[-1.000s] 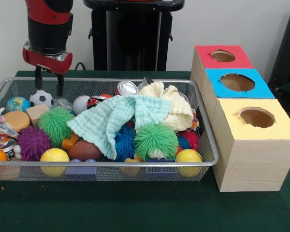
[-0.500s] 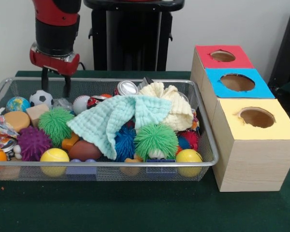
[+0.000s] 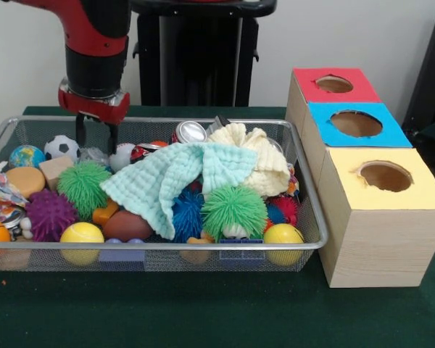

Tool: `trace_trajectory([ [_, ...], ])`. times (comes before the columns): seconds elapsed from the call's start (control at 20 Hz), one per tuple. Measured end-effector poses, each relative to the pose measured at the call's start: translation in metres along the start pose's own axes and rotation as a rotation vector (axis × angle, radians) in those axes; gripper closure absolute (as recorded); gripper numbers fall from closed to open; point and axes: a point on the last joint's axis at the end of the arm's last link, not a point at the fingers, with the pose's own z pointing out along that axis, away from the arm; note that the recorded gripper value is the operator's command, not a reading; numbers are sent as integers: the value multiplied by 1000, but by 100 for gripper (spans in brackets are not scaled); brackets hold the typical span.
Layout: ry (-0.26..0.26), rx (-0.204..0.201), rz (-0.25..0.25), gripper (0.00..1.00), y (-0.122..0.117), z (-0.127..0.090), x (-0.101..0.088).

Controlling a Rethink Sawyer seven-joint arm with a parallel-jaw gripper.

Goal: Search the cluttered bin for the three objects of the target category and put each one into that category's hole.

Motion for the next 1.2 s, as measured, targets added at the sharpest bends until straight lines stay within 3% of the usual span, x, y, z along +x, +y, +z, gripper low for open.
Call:
trace_trajectory([
  [0.1, 8, -6, -3, 0, 3, 12, 1],
  [0.4, -51, -4, -2, 0, 1, 24, -18],
  [0.7, -53, -19, -17, 0, 14, 48, -12],
  [1.05, -65, -18, -17, 0, 14, 45, -13],
  [1.2, -74, -13, -13, 0, 11, 29, -13],
])
